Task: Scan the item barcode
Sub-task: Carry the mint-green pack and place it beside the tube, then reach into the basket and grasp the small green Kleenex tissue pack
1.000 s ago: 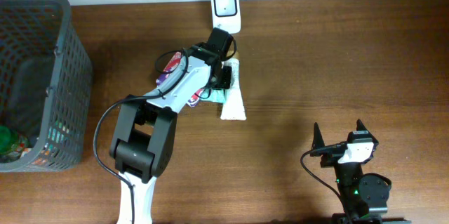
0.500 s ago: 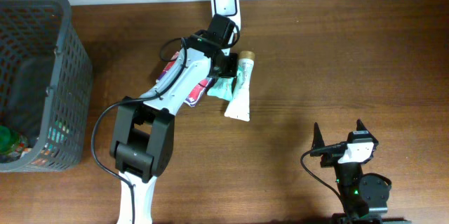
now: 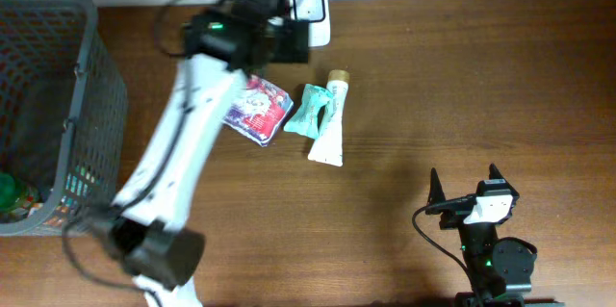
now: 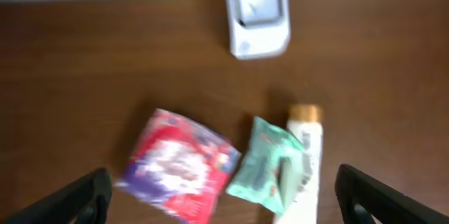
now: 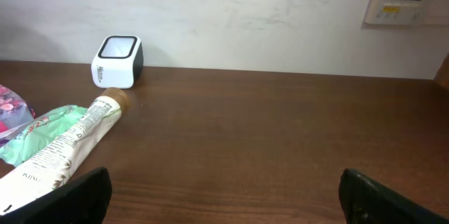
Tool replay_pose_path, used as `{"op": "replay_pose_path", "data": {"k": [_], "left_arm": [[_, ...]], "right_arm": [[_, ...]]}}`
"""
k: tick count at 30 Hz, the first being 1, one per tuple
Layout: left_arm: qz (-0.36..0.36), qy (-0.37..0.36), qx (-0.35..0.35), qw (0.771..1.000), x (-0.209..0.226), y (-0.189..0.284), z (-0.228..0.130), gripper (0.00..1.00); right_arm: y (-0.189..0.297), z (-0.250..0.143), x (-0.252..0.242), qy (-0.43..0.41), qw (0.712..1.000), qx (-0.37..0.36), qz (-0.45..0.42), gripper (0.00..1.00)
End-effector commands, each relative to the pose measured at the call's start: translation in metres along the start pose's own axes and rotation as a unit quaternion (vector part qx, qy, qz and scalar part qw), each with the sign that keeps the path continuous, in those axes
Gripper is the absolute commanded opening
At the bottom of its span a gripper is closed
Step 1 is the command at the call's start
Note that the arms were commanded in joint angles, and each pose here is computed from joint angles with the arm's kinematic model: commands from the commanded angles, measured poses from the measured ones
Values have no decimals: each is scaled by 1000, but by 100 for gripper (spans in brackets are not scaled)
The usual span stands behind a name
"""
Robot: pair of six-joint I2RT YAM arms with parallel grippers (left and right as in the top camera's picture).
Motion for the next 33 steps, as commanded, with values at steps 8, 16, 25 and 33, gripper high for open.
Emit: {"op": "replay_pose_path", "data": {"k": [8,16,25,33], "left_arm": [[213,170,-41,961,215,123,-35,99],[352,278,-40,893,345,152,-83,99],[321,299,173,881,368,58,-173,99],[270,301,322,856,354,1,-235,98]], "right_arm": [[0,-4,2,0,1000,3,5,99],[0,-4,2,0,1000,3,5,99],[0,-4,2,0,1000,3,5,99],[0,-4,2,0,1000,3,5,99]]}}
Point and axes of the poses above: each gripper's point midway between its finger pads, its own y axis back along the fingers, its own x axis along the line the jaws close on, z = x × y, the point moved 1 cm from there along y, back along the fingers, and after that the axes turned 13 degrees about -y, right-handed, at the moved point
